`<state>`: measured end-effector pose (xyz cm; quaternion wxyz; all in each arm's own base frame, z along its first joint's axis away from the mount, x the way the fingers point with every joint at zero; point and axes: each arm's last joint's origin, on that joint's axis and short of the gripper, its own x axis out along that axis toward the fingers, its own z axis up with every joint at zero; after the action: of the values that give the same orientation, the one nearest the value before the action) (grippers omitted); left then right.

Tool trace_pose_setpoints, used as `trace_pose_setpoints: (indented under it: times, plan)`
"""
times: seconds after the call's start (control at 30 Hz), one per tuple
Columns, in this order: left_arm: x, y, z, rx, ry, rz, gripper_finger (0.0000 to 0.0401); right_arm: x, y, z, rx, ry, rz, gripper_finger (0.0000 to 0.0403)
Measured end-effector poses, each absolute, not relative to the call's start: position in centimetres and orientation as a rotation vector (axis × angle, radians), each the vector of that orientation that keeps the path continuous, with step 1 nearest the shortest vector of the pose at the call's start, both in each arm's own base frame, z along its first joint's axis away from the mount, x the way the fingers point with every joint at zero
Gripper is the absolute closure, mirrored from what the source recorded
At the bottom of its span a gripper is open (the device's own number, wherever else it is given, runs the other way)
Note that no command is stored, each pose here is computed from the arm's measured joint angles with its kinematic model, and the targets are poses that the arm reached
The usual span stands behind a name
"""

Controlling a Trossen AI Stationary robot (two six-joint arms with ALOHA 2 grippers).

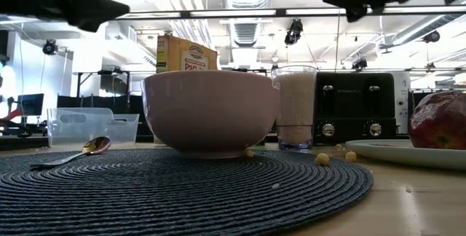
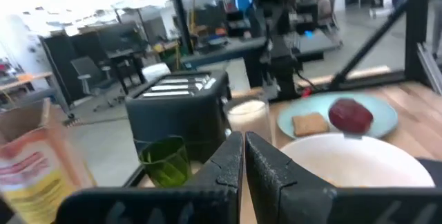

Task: Arrange a breakfast setting
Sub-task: Return to Home Position

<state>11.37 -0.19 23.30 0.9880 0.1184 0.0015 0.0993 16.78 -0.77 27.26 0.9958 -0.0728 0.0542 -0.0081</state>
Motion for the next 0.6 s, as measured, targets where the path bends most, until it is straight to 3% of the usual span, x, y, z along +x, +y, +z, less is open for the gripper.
trace_pose_setpoints:
  times: [0.6]
  plan:
    - [8.4, 0.1, 20.7, 0.083, -0.029, 0.187, 0.0401, 10.7, -1.7, 23.4, -0.041, -0.071, -0.142, 0.0370]
